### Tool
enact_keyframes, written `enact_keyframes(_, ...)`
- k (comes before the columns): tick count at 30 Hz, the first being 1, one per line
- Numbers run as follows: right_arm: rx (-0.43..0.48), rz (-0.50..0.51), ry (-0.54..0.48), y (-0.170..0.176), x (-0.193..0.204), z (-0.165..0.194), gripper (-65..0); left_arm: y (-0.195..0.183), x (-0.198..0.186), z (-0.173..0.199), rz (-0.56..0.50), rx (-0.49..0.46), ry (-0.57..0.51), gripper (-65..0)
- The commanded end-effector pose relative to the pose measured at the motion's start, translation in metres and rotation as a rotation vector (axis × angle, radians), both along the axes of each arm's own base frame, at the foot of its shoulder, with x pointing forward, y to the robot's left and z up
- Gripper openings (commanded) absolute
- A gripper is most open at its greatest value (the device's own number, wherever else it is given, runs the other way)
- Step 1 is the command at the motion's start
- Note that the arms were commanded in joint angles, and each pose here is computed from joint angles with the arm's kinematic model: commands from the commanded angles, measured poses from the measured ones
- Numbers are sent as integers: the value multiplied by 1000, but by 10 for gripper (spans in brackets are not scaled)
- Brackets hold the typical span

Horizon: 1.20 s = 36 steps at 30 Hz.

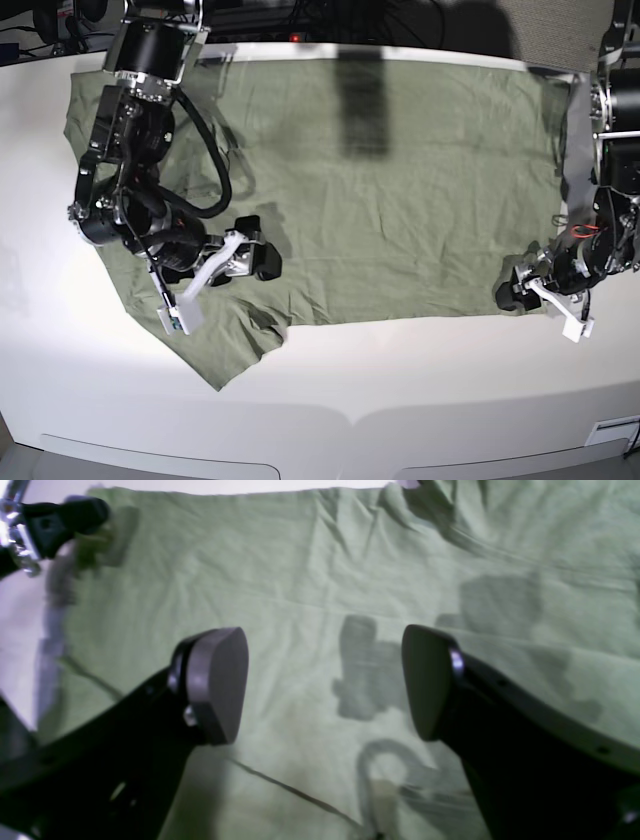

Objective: Fold the T-shirt properly
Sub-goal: 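Adjust the grip on the hem corners with both grippers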

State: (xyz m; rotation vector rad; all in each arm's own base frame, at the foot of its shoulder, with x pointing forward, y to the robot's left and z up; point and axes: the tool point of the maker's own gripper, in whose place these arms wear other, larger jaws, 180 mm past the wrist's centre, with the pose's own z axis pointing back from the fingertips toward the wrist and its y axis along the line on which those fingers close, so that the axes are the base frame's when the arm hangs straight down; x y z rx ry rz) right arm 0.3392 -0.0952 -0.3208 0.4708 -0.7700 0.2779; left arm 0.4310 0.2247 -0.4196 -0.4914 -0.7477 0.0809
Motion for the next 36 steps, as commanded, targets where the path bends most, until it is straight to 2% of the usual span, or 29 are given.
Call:
enact_keyframes(1, 20, 11, -65, 3, 9, 18, -175, 8, 18, 23, 20, -2, -68, -209)
enact_keyframes(3, 21, 12, -65, 3, 9, 18, -175, 8, 18, 23, 20, -2, -68, -248)
enact_keyframes(7, 15, 17, -52, 3, 7, 16, -175, 9, 18, 23, 22, -2, -71, -412)
enact_keyframes(10, 6, 23, -33, 3, 5, 13, -175, 10, 21, 26, 34, -5, -93, -485)
enact_keyframes(18, 0, 28, -21, 3, 3, 12, -175, 12, 26, 31, 51, -8, -127, -492)
enact_keyframes(20, 0, 27, -21, 3, 3, 12, -175, 13, 27, 32, 56, -6, -139, -509)
enact_keyframes(25, -1, 28, -20, 3, 3, 11, -175, 13, 27, 32, 56, -6, -139, -598)
enact_keyframes(34, -2, 29, -18, 3, 3, 11, -175, 14, 30, 36, 66, -9, -160, -603)
enact_keyframes(36, -2, 29, -18, 3, 3, 11, -175, 14, 30, 36, 66, -9, -160, -625)
